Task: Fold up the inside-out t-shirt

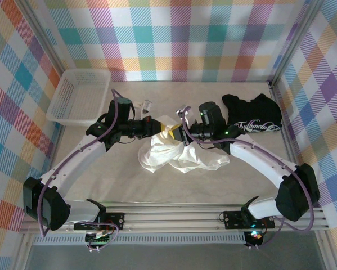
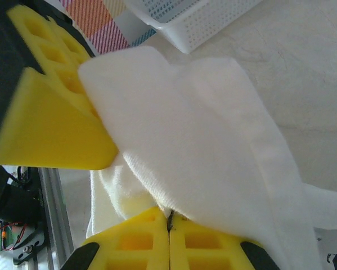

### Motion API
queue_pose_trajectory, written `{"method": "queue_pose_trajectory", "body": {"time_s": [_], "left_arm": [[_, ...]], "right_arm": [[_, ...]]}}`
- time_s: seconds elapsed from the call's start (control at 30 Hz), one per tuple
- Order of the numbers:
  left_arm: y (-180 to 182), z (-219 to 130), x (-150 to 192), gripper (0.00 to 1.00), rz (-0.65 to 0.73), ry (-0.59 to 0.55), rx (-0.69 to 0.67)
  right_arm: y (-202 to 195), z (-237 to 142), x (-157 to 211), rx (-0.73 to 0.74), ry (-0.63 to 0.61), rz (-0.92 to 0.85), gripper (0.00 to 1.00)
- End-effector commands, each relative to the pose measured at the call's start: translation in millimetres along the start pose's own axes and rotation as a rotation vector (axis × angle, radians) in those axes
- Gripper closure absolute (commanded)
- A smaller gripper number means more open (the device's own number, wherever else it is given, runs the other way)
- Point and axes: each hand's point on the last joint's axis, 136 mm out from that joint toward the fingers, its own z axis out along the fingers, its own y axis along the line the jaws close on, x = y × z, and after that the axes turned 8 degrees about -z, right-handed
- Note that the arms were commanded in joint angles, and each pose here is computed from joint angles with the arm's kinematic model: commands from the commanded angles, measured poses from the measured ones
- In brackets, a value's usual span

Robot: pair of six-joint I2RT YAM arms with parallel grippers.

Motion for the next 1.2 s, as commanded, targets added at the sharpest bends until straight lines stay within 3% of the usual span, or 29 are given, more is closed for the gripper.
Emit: {"method": "queue_pose_trajectory", "body": {"time_s": [0.0, 0.33, 0.53, 0.67, 0.9, 1.17], "left_arm": [[7.5, -4.4, -2.2, 1.0, 0.018, -0.02, -0.038], [20.1, -6.2, -12.5, 0.98, 0.032, -0.082, -0.111], [12.7, -17.5, -7.0, 0.73, 0.118, -0.127, -0.108], [3.8, -20.1, 2.7, 0.63, 0.206, -0.146, -0.115], [-7.4, -16.7, 5.8, 0.58, 0.329, -0.174, -0.154], [-5.8, 2.7, -5.0, 0.59, 0.375, -0.168, -0.181]], "right_arm": [[12.4, -19.3, -27.6, -0.009, -0.069, -0.06, 0.93], [19.1, -19.2, -37.0, -0.053, -0.093, -0.009, 0.94], [8.2, -14.0, -41.6, -0.033, -0.079, 0.102, 0.97], [9.3, -11.6, -48.1, -0.083, -0.085, 0.162, 0.97], [14.1, -11.4, -52.0, -0.166, -0.069, 0.237, 0.96], [12.6, -13.2, -52.9, -0.205, -0.073, 0.28, 0.96]]}}
